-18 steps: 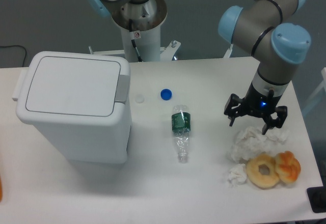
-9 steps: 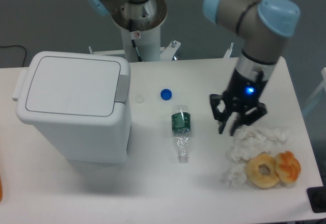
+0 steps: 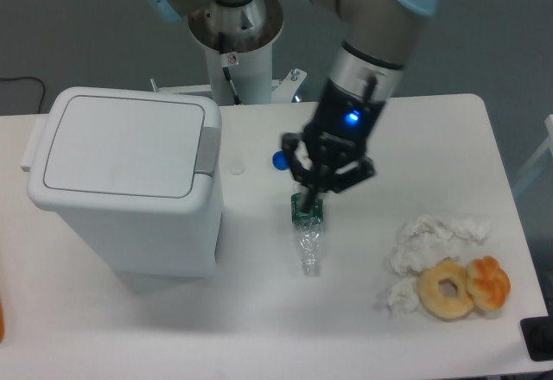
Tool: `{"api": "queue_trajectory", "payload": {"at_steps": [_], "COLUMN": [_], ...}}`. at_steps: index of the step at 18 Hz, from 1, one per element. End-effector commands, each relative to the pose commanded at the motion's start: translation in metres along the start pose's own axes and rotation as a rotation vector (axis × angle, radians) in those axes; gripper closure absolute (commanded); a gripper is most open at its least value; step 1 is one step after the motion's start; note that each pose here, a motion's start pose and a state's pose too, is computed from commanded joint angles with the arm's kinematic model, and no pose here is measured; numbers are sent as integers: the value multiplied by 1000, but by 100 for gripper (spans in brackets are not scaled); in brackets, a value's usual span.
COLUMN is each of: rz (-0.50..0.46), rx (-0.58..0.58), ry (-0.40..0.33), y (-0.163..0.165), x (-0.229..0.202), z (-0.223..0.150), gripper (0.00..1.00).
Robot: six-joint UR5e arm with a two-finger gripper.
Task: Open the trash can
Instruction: 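Move the gripper over the bottle to the trash can lid's edge, then press the gripper fingers down on the lid's push button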
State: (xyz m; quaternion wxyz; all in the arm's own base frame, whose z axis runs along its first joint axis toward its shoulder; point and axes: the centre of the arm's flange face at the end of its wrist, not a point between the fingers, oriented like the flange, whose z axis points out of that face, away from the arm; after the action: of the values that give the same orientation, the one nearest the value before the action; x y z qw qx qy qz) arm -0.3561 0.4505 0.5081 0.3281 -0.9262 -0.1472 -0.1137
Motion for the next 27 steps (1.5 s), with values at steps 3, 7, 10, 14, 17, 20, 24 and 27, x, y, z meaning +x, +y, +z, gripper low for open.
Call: {"api": "queue_trajectory", "payload": {"at_steps": [3,7,10,14,17,20,24,27], "rz": [-9,-54,-51,-56,-56,-60,-57,-56], "rx": [-2,-13,-34,-47,-49,-54,-66,-70], "ry": [9,24,44,53,54,55,61,63], "y": [17,23,25,29,30,33,37,37], "x": [16,33,45,45,45,44,47,47], "z": [-5,-8,4,12,13,15,22,24], "gripper": [92,88,88,88,88,88,88,88]}}
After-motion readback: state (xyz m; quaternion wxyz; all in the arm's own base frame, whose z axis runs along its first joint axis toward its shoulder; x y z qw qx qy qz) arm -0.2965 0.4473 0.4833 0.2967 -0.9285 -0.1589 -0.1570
